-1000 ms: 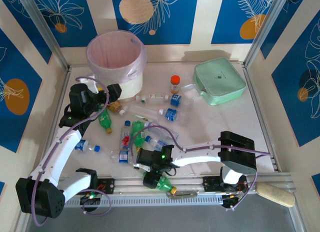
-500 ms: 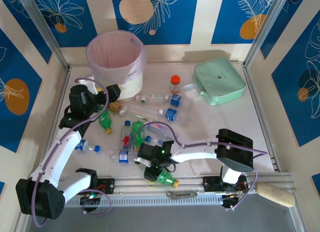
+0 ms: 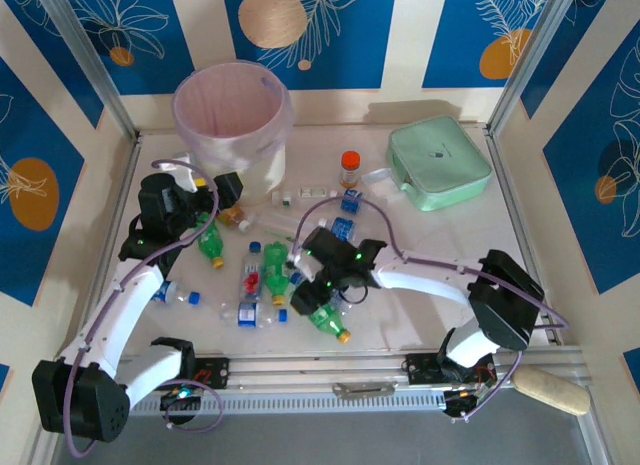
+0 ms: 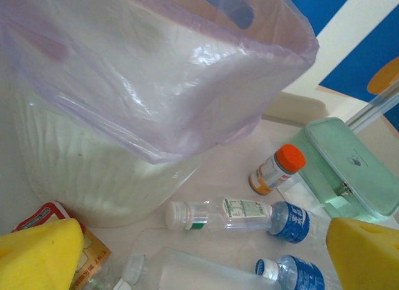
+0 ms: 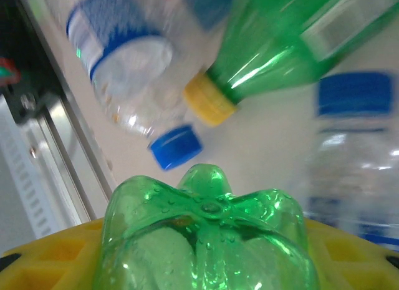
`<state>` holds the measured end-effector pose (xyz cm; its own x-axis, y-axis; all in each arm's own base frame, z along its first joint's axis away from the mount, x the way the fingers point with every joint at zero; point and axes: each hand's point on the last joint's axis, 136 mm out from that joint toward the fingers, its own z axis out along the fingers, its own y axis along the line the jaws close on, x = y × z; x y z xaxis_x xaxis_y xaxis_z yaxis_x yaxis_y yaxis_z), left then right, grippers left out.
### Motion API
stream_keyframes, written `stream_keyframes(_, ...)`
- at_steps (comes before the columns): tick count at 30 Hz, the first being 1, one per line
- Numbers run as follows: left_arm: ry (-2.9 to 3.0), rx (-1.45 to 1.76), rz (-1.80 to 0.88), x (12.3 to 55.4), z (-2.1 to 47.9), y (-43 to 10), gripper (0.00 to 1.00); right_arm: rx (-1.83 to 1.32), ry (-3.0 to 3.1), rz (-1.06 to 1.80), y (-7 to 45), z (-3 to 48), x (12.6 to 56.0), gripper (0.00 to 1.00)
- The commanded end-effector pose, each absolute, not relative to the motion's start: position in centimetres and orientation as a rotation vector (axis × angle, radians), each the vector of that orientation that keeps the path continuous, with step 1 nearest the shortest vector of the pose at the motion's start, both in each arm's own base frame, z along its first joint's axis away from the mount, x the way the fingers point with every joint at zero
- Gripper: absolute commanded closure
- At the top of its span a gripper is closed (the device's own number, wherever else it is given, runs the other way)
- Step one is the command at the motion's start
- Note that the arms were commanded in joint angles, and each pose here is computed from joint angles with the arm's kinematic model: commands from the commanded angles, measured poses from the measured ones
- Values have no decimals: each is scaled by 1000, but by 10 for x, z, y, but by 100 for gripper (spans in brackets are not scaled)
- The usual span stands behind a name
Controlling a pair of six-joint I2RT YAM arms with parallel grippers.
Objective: Put the plastic bottles in the bin
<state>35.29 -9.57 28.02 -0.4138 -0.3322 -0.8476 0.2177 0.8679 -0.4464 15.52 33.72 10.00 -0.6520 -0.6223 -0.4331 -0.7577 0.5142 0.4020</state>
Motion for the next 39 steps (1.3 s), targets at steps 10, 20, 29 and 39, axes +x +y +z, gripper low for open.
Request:
stream_keyframes(10,1838,115,-963,315,280,-167,0,-460,2440,865,303,185,300,60)
stream_keyframes(20,1882,276,-1218,279,250,-268,0,7,2390,831,251,208,363,60)
stream_keyframes(29,1860,416,-1404,268,243,-337,0,131,2341,889,235,219,363,60)
stream_keyframes(39,1865,483,-1465,272,235,-367,0,136,2322,940,237,223,350,60)
